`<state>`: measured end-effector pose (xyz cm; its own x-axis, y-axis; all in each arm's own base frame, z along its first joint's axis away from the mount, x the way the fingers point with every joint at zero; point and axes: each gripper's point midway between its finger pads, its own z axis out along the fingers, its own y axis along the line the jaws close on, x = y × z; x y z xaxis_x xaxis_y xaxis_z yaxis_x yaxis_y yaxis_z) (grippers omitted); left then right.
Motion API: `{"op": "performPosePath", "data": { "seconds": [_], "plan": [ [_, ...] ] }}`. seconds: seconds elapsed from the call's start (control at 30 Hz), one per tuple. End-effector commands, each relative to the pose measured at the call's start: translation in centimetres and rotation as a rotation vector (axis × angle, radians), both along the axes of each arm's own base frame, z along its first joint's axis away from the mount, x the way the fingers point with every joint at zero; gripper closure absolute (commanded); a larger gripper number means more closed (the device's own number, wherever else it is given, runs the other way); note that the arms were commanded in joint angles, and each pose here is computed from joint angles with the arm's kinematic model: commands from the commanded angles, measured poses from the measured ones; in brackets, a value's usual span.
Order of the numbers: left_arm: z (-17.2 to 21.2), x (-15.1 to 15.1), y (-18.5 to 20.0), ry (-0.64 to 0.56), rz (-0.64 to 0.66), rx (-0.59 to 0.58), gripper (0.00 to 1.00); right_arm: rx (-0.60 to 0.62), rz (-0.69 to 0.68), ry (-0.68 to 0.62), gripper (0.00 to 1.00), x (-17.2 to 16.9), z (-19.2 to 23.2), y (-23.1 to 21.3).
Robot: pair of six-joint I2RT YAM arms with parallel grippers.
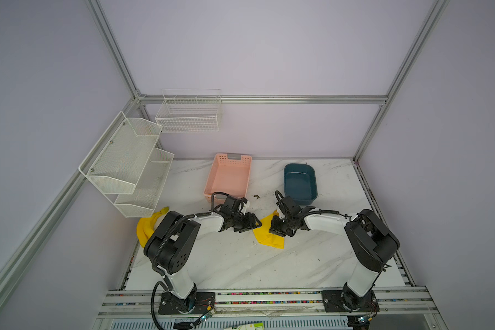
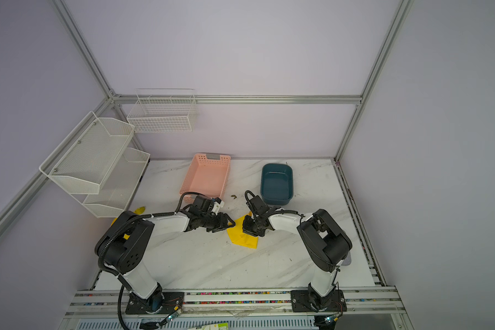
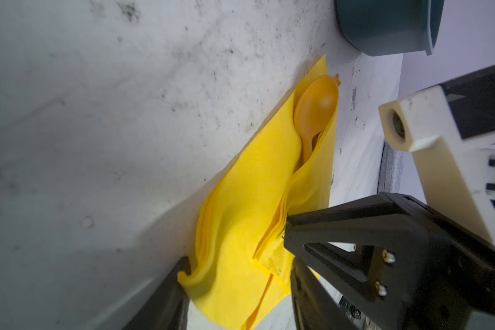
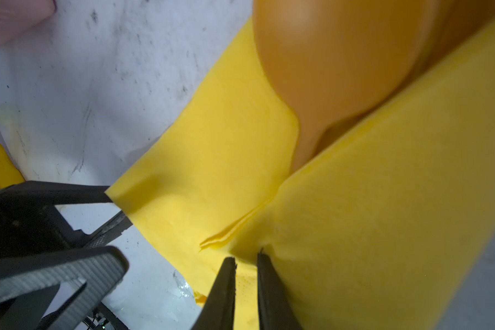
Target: Place the utensils on the paper napkin and roll it up
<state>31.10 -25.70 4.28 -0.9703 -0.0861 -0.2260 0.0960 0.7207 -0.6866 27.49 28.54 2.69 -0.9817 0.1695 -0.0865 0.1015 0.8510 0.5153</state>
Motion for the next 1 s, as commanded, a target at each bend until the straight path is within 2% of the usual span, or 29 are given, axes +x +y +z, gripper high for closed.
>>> {"op": "performPosePath", "data": {
  "seconds": [0.0,0.2,0.47,0.63,0.97],
  "plan": [
    [1.6,0.3,0.4,-0.059,0.004,0.002,0.48,-0.070,-0.005,0.063,0.81,-1.6,-2.5,-1.4],
    [2.3,0.5,0.7,-0.086,0.005,0.023,0.61,-0.068,-0.004,0.066,0.81,-1.7,-2.6,-1.4],
    [1.8,1.0,0.2,-0.073,-0.010,0.021,0.68,-0.069,-0.004,0.065,0.81,-1.8,-2.5,-1.5],
    [2.3,1.1,-0.4,-0.073,-0.022,-0.001,0.84,-0.068,-0.002,0.064,0.80,-1.8,-2.5,-1.5],
    [3.5,0.2,-3.7,-0.026,-0.070,-0.091,0.92,-0.065,-0.003,0.062,0.81,-1.7,-2.4,-1.4]
  ]
}}
